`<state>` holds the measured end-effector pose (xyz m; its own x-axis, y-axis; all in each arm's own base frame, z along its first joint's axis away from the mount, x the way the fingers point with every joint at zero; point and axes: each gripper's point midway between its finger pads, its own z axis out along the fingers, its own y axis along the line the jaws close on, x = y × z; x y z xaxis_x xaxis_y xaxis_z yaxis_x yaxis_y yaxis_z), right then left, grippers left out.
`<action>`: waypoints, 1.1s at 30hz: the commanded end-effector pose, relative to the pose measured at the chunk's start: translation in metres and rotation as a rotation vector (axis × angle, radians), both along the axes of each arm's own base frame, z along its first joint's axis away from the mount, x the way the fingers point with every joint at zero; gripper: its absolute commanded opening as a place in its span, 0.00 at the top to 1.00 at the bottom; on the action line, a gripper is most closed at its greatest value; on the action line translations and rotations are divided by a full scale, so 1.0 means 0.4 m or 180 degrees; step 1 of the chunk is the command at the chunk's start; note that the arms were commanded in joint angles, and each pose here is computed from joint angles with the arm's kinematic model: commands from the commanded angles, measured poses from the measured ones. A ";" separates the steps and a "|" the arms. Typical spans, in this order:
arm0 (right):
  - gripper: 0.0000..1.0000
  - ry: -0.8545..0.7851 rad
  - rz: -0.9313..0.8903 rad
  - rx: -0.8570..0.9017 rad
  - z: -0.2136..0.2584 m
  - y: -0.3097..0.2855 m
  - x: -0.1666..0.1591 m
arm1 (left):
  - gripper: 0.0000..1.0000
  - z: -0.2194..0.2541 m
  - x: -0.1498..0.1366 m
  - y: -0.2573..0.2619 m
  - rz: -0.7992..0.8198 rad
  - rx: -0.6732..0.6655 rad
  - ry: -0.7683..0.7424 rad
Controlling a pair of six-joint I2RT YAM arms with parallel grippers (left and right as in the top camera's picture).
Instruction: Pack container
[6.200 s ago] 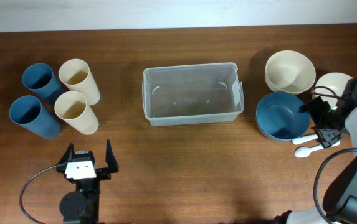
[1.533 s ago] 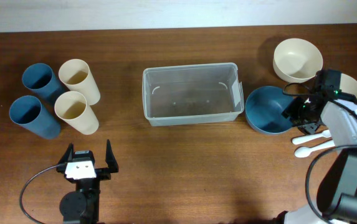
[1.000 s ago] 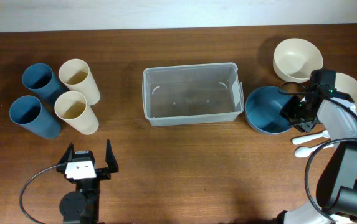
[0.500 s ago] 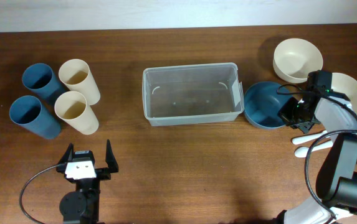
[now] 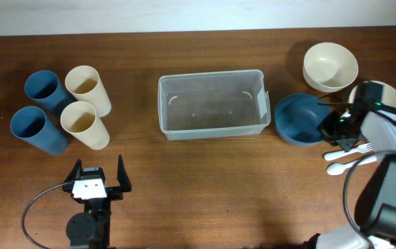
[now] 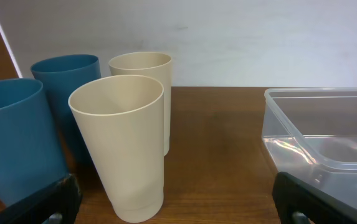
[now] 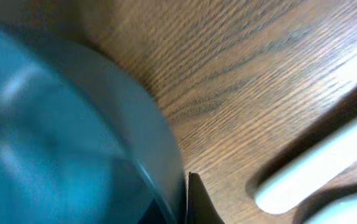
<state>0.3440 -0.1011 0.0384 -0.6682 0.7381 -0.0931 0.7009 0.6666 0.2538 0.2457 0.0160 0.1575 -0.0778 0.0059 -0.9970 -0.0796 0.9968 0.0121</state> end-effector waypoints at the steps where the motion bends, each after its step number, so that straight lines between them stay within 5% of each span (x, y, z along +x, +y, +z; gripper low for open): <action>1: 0.96 -0.0427 0.0007 0.0257 0.093 0.007 0.011 | 0.00 -0.002 -0.001 -0.002 -0.0023 0.0046 0.0002; 11: 0.96 -0.1004 0.0147 0.0800 0.204 0.032 0.015 | 0.00 -0.002 -0.001 -0.002 -0.0023 0.0046 0.0002; 24: 0.96 -0.1630 0.0690 0.0338 0.512 0.174 0.006 | 0.00 -0.002 -0.001 -0.002 -0.0023 0.0046 0.0002; 33: 0.96 -0.1502 0.0950 -0.0101 0.519 0.346 0.044 | 0.00 -0.002 -0.001 -0.002 -0.0023 0.0046 0.0002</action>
<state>0.3546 0.0366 0.2484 -0.7621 0.4956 -0.4167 0.2334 0.8105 0.5373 0.2457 0.0160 0.1575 -0.0778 0.0059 -0.9970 -0.0796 0.9968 0.0121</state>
